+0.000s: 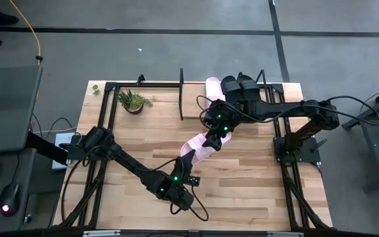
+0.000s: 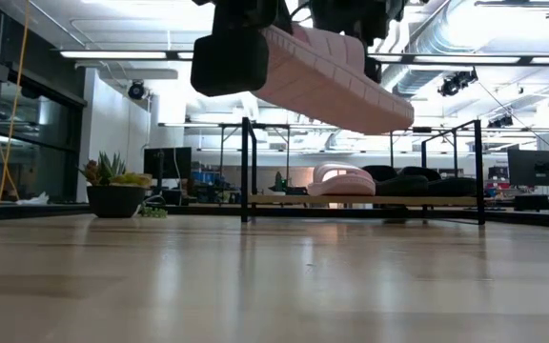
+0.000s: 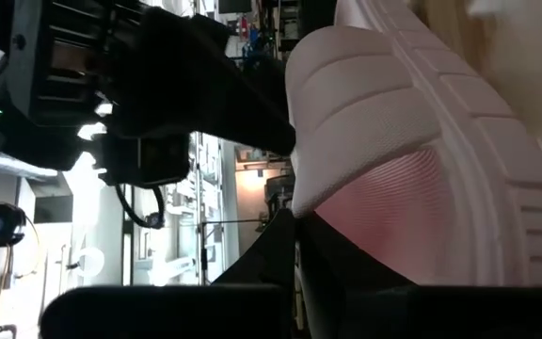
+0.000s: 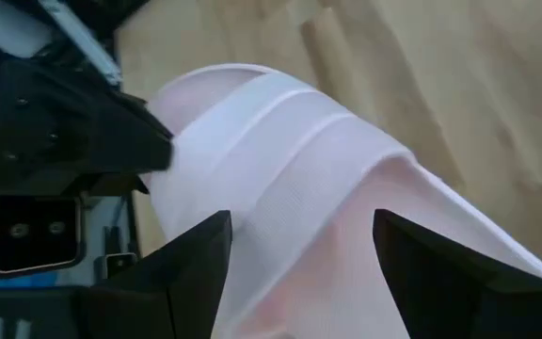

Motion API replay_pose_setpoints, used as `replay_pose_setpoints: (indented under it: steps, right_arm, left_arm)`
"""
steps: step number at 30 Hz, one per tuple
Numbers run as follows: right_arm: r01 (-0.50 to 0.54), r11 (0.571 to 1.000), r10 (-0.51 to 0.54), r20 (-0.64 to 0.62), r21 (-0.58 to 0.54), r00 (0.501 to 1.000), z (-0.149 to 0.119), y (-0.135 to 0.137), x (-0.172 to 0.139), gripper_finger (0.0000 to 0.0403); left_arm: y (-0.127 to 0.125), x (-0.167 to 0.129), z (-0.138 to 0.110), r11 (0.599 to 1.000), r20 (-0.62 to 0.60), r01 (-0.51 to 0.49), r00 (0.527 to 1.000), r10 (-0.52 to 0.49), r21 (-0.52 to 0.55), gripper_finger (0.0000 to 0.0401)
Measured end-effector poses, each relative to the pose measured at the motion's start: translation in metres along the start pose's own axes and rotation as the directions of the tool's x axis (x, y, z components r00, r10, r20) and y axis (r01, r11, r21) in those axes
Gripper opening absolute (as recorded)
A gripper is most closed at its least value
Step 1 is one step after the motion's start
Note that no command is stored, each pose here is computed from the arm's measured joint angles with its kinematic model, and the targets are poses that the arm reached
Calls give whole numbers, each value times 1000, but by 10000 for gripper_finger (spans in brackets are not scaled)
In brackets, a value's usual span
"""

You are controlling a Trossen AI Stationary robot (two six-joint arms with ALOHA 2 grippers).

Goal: Pick and place slides into the shelf
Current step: Put the pink slide on the shelf

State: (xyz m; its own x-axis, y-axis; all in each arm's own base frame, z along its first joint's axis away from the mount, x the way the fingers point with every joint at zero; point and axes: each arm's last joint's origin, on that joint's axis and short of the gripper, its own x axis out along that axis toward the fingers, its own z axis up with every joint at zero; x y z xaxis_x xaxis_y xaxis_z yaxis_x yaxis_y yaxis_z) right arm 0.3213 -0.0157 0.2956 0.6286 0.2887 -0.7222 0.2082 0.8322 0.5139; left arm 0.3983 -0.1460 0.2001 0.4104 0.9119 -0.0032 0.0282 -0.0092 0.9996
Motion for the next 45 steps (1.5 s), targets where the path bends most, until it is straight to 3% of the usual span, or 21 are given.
replay_pose_setpoints:
  steps: [7,15,34,45]
  right_arm:
    - [-72,997,73,34,-32,997,1,0,6,238]
    - [-108,993,111,60,-45,992,2,8,7,196]
    - [-111,986,119,57,-123,991,1,12,8,9]
    - [-103,986,112,57,-133,992,1,10,8,3]
  left_arm:
    - [0,0,0,1000,-3,-2,1000,2,-1,0]
    - [0,0,0,1000,-6,-6,1000,6,-2,0]
    - [0,0,0,1000,-3,-2,1000,2,0,0]
    - [0,0,0,1000,-1,-1,1000,1,-3,2]
